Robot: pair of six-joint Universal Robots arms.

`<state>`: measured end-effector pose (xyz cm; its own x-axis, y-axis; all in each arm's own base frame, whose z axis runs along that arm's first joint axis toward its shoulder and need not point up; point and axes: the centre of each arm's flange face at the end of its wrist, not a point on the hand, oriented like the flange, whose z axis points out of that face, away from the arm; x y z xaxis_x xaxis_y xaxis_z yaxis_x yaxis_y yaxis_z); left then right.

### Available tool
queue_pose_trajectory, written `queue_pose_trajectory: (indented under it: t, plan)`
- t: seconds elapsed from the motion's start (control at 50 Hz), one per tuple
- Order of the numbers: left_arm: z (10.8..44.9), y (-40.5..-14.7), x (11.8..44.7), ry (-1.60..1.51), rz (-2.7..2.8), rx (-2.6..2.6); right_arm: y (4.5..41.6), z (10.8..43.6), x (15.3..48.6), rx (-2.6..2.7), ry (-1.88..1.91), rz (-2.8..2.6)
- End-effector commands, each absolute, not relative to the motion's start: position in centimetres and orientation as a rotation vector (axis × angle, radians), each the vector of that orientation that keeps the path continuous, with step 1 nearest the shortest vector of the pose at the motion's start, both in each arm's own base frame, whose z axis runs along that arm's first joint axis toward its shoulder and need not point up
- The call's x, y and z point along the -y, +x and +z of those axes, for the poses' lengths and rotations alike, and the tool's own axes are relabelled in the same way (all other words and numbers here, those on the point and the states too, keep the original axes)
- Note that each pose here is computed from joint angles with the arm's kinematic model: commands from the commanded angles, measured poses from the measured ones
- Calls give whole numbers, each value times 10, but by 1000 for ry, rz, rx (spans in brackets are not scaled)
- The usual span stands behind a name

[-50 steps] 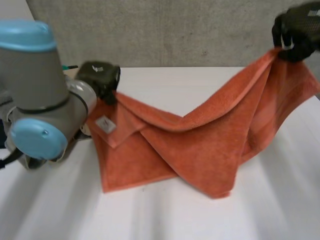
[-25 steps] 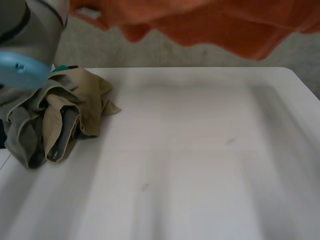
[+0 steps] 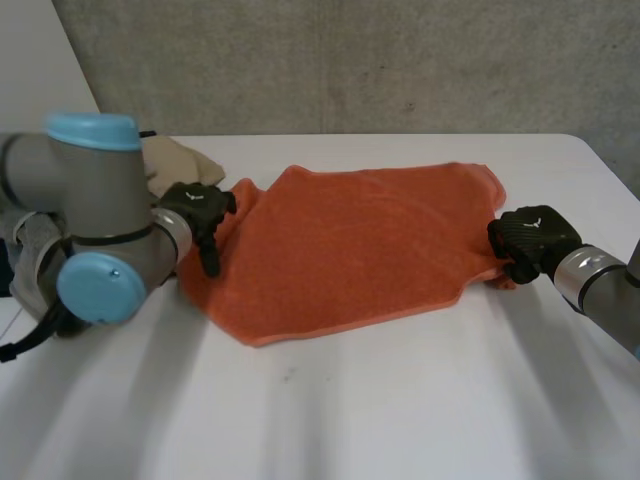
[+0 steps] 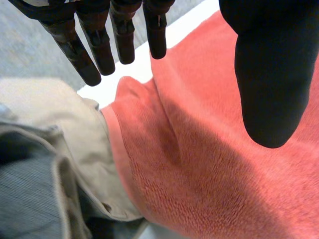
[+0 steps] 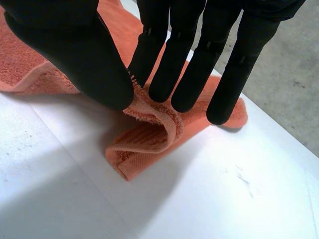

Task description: Fold the laundry.

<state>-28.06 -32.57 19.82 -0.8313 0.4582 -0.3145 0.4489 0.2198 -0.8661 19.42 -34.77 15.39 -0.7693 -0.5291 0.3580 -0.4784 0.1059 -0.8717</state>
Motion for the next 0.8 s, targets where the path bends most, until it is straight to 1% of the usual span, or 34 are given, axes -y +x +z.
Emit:
queue_pose_trajectory:
  t: [0.02, 0.06, 0.16, 0.22, 0.3, 0.5, 0.6, 0.72, 0.8]
  plan:
    - [219, -275, 285, -968, 1778, 2330, 191, 163, 343, -2327, -951, -1786]
    - [207, -273, 273, -1062, 1764, 2328, 191, 163, 342, -2327, -947, -1785]
    - [176, -273, 255, -1293, 1702, 2353, 191, 162, 343, -2326, -970, -1793]
    - [159, -272, 253, -1384, 1646, 2396, 191, 162, 343, -2325, -989, -1798]
    - [145, -273, 258, -1403, 1582, 2437, 191, 162, 342, -2324, -998, -1798]
    - [145, -288, 271, -1325, 1585, 2421, 189, 164, 341, -2328, -985, -1805]
    - [136, -295, 273, -1340, 1568, 2423, 188, 166, 338, -2329, -984, -1803]
    - [131, -299, 280, -1358, 1600, 2430, 186, 166, 339, -2335, -979, -1805]
    - [133, -301, 284, -1366, 1621, 2418, 183, 172, 341, -2335, -961, -1825]
